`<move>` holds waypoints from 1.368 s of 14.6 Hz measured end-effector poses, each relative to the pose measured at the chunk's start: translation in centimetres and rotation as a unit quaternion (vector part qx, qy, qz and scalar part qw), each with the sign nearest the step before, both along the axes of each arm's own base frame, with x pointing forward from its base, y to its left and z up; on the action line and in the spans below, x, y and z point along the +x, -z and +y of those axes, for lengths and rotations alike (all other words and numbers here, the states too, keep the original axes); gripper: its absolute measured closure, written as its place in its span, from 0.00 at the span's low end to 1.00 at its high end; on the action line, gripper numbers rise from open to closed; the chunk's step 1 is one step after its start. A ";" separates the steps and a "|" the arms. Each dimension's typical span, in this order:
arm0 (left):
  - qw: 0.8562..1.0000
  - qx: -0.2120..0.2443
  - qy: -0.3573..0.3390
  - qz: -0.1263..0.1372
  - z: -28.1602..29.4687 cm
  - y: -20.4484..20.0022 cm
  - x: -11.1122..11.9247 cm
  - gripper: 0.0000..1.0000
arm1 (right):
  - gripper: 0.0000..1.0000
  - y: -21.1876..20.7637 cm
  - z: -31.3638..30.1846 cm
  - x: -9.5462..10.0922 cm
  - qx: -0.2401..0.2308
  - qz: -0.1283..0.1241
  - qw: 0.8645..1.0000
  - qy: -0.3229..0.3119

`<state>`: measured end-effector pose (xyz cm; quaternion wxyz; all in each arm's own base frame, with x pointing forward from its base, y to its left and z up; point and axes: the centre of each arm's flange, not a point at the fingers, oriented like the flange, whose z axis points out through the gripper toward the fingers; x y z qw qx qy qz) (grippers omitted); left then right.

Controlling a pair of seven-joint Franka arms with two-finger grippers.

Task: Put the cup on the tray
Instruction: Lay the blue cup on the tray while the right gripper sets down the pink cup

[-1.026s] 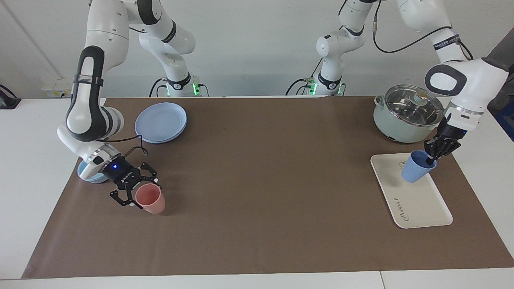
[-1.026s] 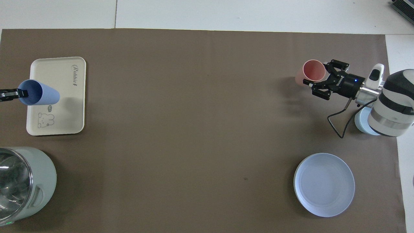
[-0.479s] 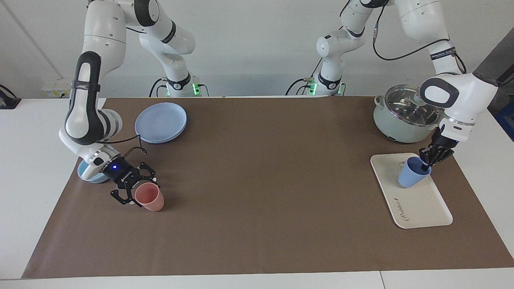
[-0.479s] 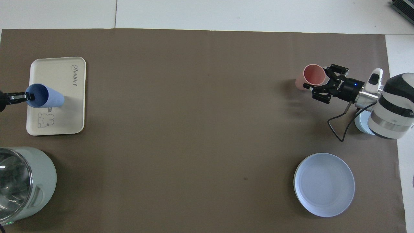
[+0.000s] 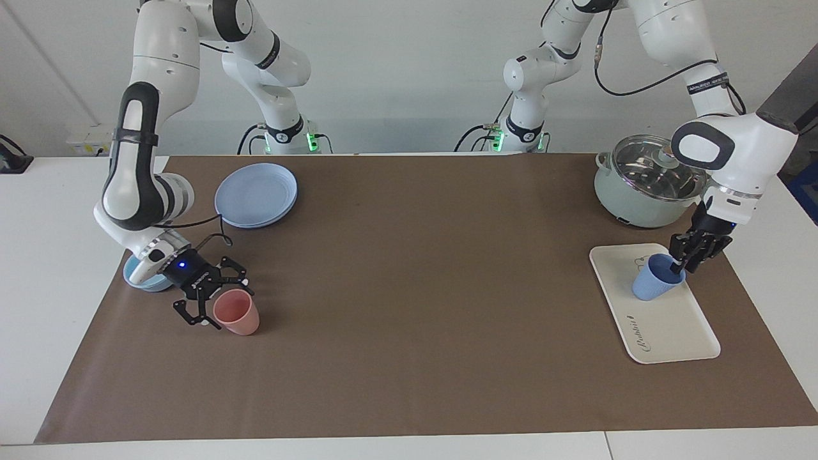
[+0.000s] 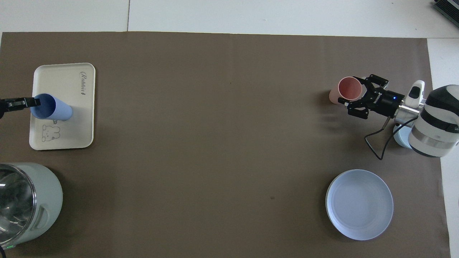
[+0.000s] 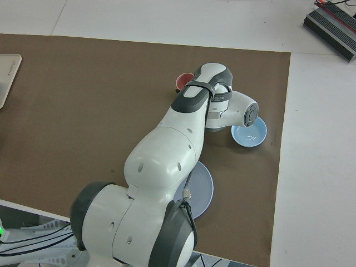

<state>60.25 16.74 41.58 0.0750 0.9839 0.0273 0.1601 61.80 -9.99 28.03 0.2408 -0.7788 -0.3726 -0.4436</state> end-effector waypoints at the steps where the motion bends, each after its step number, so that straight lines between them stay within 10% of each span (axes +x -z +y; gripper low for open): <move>1: 1.000 -0.010 0.004 0.012 -0.2 -1.2 0.4 0.22 | 0.00 -0.4 0.1 0.1 0.000 -0.004 1.000 -0.001; 3: 0.999 -0.035 0.006 0.038 -1.0 -4.5 1.1 0.02 | 0.00 -2.1 0.4 0.3 -0.002 -0.013 1.000 0.001; 7: 0.993 -0.030 0.030 0.112 -5.8 -10.7 1.7 0.00 | 0.00 -7.4 1.8 0.6 -0.011 0.001 1.000 0.017; 15: 0.961 0.085 0.083 0.249 -16.8 -16.5 -0.8 0.00 | 0.00 -17.9 3.9 -0.8 -0.133 0.148 0.979 0.052; 20: 0.963 0.105 0.081 0.236 -17.0 -20.1 -2.7 0.00 | 0.00 -22.7 9.5 -2.6 -0.238 0.238 0.932 0.138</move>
